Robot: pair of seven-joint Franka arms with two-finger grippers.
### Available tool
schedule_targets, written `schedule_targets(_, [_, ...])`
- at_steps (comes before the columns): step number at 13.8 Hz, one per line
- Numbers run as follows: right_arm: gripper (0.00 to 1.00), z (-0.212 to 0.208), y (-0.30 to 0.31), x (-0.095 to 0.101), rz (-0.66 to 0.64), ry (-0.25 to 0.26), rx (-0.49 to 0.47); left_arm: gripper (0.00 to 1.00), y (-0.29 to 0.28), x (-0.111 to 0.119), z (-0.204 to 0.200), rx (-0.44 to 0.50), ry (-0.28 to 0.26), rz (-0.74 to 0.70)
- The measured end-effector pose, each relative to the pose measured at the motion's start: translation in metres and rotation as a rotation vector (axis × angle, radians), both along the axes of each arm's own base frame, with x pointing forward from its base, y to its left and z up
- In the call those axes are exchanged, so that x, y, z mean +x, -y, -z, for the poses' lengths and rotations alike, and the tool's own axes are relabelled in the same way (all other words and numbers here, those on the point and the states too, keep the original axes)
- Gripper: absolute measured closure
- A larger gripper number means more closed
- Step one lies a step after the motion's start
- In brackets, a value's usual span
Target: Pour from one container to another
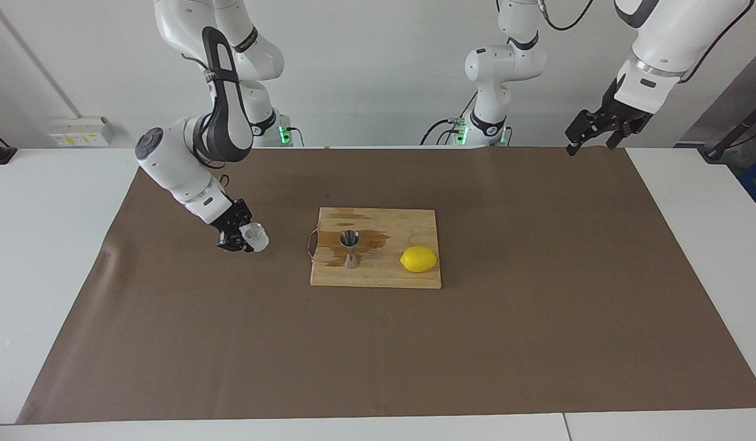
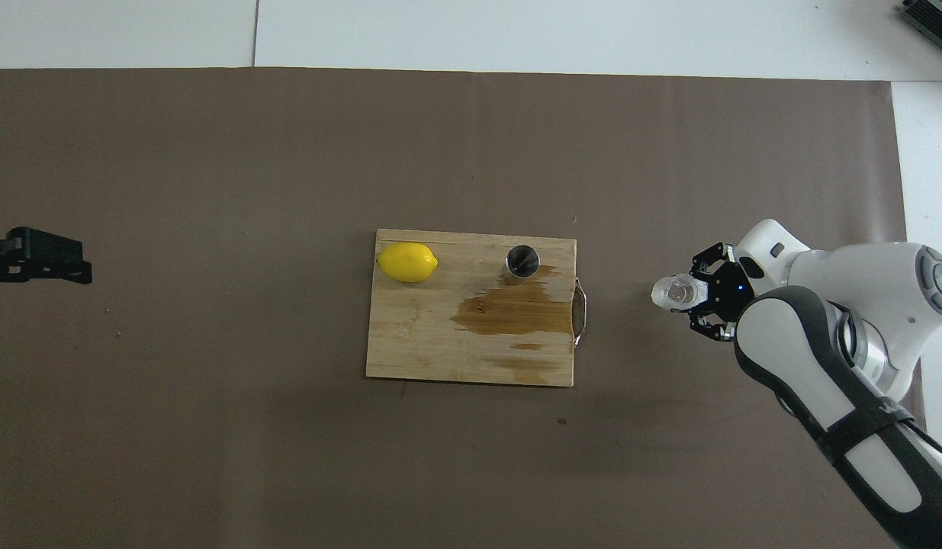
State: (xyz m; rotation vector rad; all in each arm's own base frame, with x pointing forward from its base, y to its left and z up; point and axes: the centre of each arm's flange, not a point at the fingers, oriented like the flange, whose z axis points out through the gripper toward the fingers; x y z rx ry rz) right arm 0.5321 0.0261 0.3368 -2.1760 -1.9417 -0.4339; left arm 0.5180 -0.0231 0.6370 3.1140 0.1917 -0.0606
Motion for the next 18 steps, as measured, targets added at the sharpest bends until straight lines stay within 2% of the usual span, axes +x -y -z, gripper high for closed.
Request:
schedule_targets(6, [0.52, -0.049, -0.077, 0.021, 0.121, -0.011, 0.024, 0.0, 0.0, 0.0, 0.0, 0.0, -0.002, 0.0])
schedule_targets(12, [0.52, -0.098, -0.152, 0.03, 0.193, -0.011, -0.106, 0.0, 0.0, 0.0, 0.0, 0.0, -0.004, 0.0])
schedule_targets(18, [0.52, -0.098, -0.197, 0.032, 0.125, 0.016, -0.267, 0.0, 0.0, -0.001, 0.0, 0.0, -0.004, 0.0])
